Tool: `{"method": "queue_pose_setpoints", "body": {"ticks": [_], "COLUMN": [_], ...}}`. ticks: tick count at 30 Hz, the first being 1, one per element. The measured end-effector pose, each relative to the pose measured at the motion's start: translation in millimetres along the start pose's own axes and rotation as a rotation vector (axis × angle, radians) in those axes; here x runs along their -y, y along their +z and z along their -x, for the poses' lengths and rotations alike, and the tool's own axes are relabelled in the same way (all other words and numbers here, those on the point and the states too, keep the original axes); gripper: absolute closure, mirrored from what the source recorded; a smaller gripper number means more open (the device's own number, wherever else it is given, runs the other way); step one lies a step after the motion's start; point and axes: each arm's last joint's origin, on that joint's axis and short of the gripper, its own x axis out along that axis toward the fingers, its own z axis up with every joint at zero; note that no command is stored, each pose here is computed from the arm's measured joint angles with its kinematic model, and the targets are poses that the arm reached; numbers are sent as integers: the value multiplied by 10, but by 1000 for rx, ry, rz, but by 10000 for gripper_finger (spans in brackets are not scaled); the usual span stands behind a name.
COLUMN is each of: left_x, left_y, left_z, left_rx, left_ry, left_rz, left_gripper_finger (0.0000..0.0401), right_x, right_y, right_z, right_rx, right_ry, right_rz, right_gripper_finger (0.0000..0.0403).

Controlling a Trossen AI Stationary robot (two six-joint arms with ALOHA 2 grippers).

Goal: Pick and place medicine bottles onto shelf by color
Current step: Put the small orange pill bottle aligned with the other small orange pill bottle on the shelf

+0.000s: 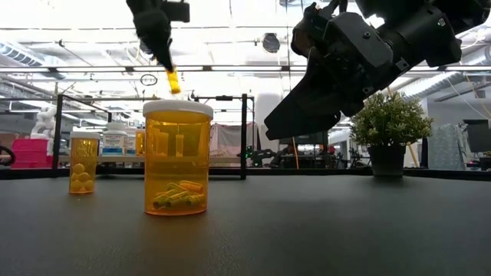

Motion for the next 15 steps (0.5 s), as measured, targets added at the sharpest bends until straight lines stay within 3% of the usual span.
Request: {"method": "queue_pose_setpoints", "body": {"ticks": [8, 15], "left_x": [-470, -737], "left_y": [-101, -127], "left_z": [-204, -533], "left_rx": [-63, -105], "left_ry": [20, -43], "left_rz": [64, 75], "left_gripper_finger": [270, 270], "right_x": [-6, -17], "right_y": [-7, -7], "right_z": [2, 6], "right_rx": [-4, -2], "right_ry": [1, 5], "right_rz": [9, 13], "right_gripper_finger": [154, 154]}}
